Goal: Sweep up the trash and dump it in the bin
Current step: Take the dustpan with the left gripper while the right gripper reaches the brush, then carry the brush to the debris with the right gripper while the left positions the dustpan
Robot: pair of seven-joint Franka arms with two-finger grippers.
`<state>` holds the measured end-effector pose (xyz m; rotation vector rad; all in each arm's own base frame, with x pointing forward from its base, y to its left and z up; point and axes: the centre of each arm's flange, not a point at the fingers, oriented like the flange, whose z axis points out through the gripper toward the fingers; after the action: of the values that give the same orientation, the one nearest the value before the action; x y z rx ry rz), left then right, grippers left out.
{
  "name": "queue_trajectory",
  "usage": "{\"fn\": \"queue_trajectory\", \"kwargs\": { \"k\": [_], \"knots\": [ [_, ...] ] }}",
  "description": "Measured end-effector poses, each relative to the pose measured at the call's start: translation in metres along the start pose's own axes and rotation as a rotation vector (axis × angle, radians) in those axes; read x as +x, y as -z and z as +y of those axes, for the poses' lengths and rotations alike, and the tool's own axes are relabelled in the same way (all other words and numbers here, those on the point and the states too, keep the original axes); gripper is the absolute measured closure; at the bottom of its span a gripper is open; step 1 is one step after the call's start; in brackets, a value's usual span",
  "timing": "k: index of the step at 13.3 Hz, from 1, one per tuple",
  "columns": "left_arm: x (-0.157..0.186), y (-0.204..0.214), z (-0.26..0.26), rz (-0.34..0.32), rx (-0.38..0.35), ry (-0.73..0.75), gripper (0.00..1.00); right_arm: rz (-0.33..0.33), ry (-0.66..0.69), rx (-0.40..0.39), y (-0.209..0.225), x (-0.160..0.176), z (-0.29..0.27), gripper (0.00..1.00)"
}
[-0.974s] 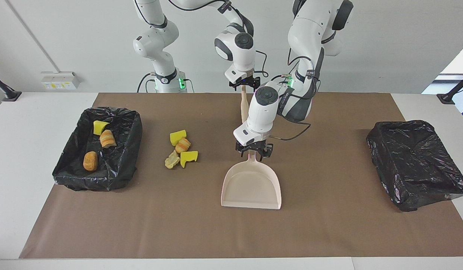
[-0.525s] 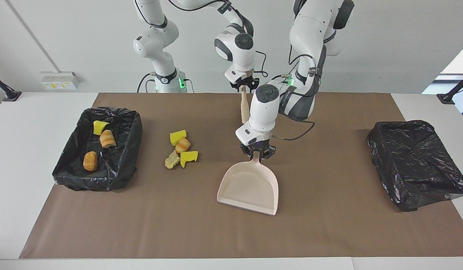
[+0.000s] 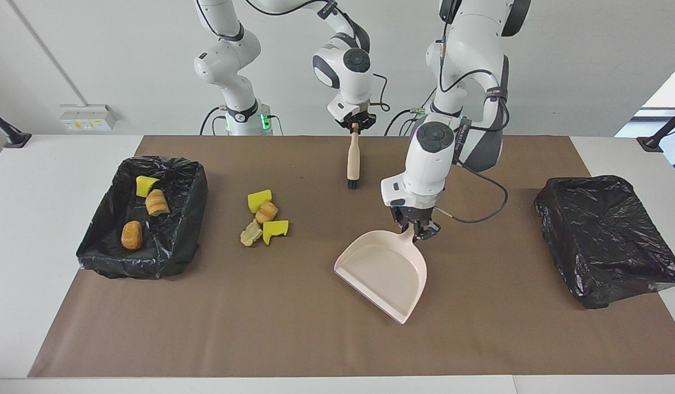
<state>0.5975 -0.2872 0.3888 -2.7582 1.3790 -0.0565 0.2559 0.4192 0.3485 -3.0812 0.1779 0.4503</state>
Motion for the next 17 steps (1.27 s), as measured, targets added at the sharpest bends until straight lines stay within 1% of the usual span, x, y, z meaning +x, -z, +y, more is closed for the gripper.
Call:
{"fn": "queue_trajectory", "kwargs": {
  "k": [2,4,6,8,10,12,13,15,17],
  "knots": [
    [-0.007,0.002,-0.008,-0.039,-0.021,-0.179,0.67,-0.015,-0.008,-0.016,0.022,0.004,0.006,0.74],
    [-0.007,-0.001,-0.003,-0.062,-0.041,-0.279,0.67,-0.016,-0.010,-0.052,0.056,0.010,0.028,0.74],
    [-0.004,-0.009,0.011,-0.081,-0.061,-0.337,0.67,-0.007,0.015,-0.138,0.098,0.020,0.067,0.74],
    [0.008,-0.014,0.040,-0.096,-0.057,-0.402,0.67,0.039,0.021,-0.239,0.130,0.038,0.106,0.74],
    [0.020,-0.016,0.072,-0.113,-0.040,-0.467,0.67,0.086,0.087,-0.345,0.139,0.070,0.139,0.74],
    [0.026,-0.022,0.101,-0.139,-0.021,-0.530,0.67,0.081,0.113,-0.407,0.140,0.116,0.183,0.74],
    [0.027,-0.025,0.113,-0.155,-0.005,-0.558,0.67,0.083,0.113,-0.421,0.139,0.146,0.211,0.74],
    [0.026,-0.033,0.123,-0.160,0.014,-0.586,0.67,0.081,0.115,-0.438,0.130,0.194,0.258,0.74],
    [0.022,-0.036,0.129,-0.156,0.025,-0.602,0.67,0.079,0.110,-0.419,0.114,0.223,0.280,0.74]
  ]
}}
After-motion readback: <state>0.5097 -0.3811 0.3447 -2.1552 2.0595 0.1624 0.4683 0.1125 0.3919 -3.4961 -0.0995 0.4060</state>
